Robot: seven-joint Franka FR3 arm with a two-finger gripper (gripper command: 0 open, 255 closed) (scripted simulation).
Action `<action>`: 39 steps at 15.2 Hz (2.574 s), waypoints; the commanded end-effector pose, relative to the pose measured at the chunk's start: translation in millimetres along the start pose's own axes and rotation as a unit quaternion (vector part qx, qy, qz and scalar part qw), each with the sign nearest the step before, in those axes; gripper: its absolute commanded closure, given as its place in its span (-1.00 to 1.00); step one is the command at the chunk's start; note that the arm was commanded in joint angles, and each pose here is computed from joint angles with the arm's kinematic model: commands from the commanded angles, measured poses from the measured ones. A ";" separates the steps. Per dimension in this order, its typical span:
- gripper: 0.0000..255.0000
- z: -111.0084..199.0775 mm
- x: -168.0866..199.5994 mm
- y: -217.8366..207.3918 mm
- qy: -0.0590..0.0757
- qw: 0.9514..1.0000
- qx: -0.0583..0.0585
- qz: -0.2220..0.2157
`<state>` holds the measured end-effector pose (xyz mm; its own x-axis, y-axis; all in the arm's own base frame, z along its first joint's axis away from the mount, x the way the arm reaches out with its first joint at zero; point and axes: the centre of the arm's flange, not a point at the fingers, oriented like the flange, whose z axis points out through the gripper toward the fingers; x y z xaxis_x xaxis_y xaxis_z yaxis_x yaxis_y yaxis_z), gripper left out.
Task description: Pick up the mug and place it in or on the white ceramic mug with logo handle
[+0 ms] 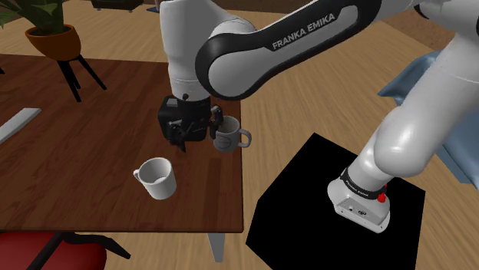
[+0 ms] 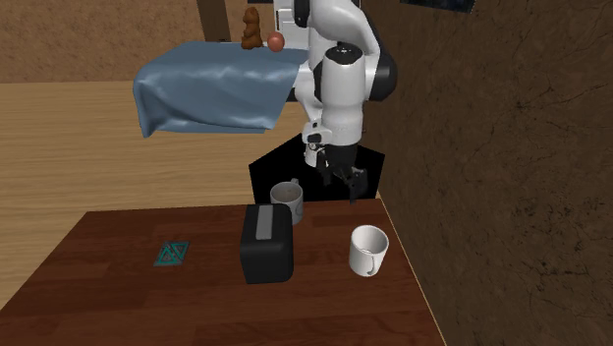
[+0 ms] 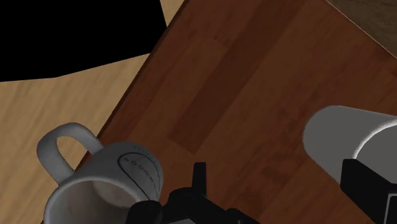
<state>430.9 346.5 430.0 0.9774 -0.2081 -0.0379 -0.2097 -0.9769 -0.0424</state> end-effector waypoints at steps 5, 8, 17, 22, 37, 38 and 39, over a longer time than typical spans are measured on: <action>-1.00 35.7 22.4 -68.7 -0.003 1.000 0.004 0.027; -1.00 48.6 27.8 -82.9 -0.003 0.999 0.005 0.032; -1.00 83.3 27.5 -83.2 -0.003 0.999 0.005 0.032; -1.00 83.3 27.5 -83.2 -0.003 0.999 0.005 0.032; 1.00 56.9 26.6 -84.4 -0.003 0.999 0.005 0.032; 1.00 51.7 26.4 -84.6 -0.003 0.999 0.005 0.032; 1.00 46.4 26.2 -84.8 -0.003 0.999 0.005 0.032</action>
<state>472.8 426.4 381.1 0.9617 -0.2702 -0.0473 -0.2724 -0.9610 -0.0487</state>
